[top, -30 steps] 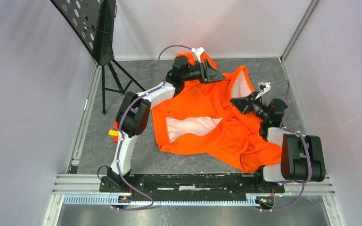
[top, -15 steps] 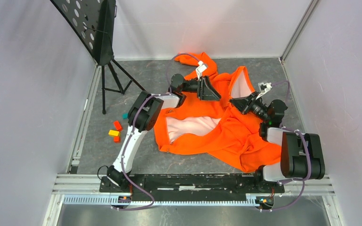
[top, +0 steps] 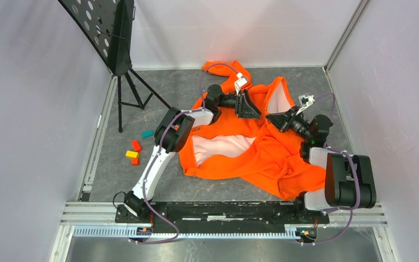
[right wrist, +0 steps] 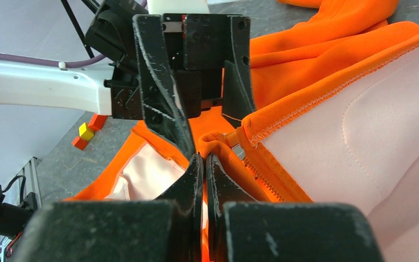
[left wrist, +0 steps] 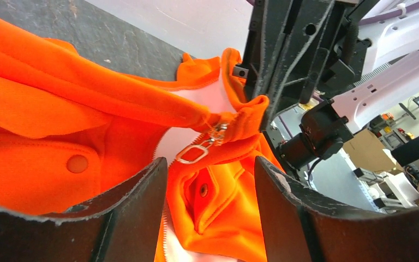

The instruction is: Zip up the jacket

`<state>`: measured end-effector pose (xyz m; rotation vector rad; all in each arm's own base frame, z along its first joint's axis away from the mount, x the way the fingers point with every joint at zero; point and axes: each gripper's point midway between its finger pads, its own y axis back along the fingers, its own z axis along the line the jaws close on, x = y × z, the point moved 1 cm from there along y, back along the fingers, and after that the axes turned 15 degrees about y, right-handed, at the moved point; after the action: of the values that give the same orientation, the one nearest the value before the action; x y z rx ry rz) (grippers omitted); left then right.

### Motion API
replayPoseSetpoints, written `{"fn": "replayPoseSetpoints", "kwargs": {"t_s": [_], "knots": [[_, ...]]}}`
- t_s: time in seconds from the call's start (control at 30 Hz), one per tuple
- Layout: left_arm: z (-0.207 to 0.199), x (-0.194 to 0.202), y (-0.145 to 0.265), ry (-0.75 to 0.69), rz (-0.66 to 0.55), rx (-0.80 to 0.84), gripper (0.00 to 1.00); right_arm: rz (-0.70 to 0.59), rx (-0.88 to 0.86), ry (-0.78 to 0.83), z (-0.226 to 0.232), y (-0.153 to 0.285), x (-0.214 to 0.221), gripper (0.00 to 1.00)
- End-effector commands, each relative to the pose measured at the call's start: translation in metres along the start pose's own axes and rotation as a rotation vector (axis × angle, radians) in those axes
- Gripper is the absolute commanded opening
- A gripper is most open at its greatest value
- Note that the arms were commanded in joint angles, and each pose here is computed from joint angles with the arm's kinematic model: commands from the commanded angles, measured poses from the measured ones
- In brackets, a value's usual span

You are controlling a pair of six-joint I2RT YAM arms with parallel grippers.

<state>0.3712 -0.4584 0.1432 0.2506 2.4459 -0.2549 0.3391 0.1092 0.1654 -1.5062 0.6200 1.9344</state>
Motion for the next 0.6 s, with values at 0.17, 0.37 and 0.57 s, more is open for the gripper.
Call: {"fn": "replayPoseSetpoints", "kwargs": {"t_s": [0.17,0.37,0.57], "knots": [[0.003,-0.007,-0.014,-0.089,0.001,0.056,0.66,-0.051,-0.036,0.094,0.004,-0.004,-0.028,0.0],[0.0,-0.005,-0.025,-0.09,0.024,0.082,0.66,-0.05,-0.034,0.099,0.003,-0.005,-0.03,0.0],[-0.003,-0.002,-0.029,-0.086,0.038,0.099,0.64,-0.05,-0.033,0.104,0.003,-0.005,-0.031,0.0]]}}
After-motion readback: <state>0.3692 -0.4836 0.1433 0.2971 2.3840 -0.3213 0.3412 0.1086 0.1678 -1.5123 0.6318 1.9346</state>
